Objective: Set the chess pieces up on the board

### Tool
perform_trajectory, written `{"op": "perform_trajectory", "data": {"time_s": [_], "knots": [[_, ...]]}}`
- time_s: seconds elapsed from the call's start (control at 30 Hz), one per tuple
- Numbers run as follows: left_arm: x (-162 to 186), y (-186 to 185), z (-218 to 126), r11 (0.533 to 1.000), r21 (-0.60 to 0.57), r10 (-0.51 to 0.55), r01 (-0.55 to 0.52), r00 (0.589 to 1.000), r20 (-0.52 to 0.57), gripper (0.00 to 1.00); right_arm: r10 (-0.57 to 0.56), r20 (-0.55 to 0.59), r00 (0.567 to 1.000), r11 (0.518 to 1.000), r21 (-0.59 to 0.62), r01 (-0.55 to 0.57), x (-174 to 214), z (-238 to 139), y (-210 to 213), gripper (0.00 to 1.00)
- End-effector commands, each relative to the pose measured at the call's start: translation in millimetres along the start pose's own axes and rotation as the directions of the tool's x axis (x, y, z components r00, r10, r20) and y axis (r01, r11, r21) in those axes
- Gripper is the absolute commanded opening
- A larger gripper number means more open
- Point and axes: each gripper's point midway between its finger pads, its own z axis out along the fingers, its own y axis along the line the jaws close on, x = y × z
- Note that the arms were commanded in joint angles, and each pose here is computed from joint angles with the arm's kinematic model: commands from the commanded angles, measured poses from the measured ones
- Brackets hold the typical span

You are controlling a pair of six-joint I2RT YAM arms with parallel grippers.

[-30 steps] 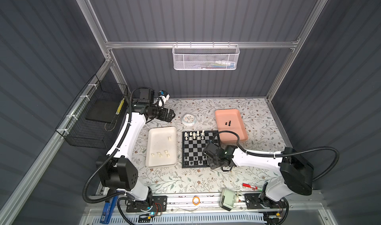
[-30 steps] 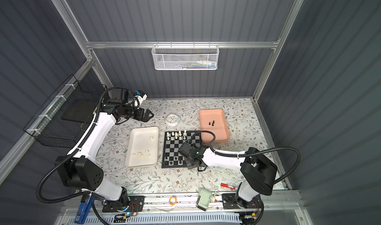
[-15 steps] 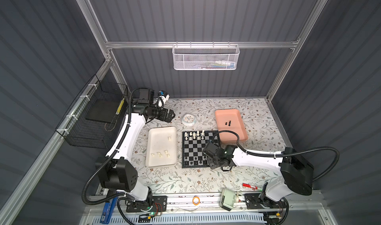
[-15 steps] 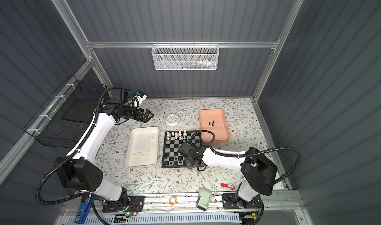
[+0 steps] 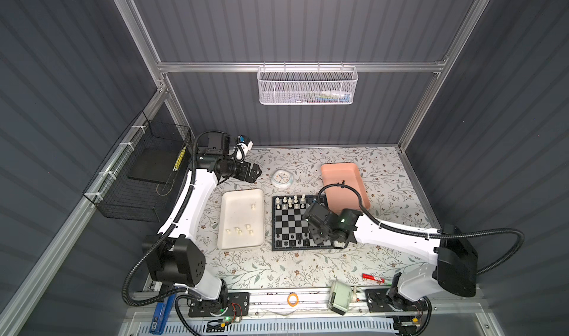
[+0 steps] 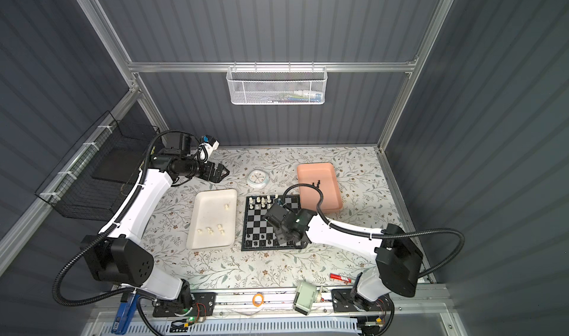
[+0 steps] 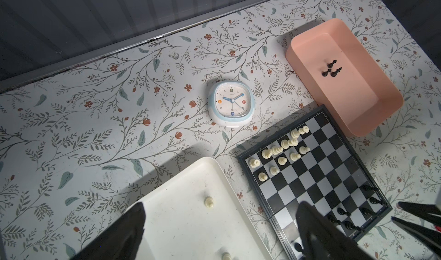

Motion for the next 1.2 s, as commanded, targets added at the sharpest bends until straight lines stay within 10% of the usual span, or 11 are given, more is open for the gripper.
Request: {"op": "perform_trajectory", "data": {"time_s": [0.0, 0.43, 1.17], "knots": [[-5.0, -3.5, -13.1, 0.999, -0.017, 0.046, -0.046, 0.999, 0.022, 1.0, 0.037, 0.1, 0.994, 0.999, 0.009, -0.038, -48.3, -26.6, -29.2, 0.31], [5.3, -12.9, -8.6, 0.996, 0.047, 0.072, -0.071, 0.997, -0.022, 1.0, 0.291, 0.203, 0.935, 0.947, 0.078, -0.312, -135.8, -5.9, -178.4, 0.28], [10.2, -11.3, 1.7, 0.997, 0.062, 0.053, -0.049, 0.997, -0.056, 1.0, 0.381, 0.073, 0.922, 0.916, 0.109, -0.387, -121.2, 101.0, -231.8, 0.27]]}}
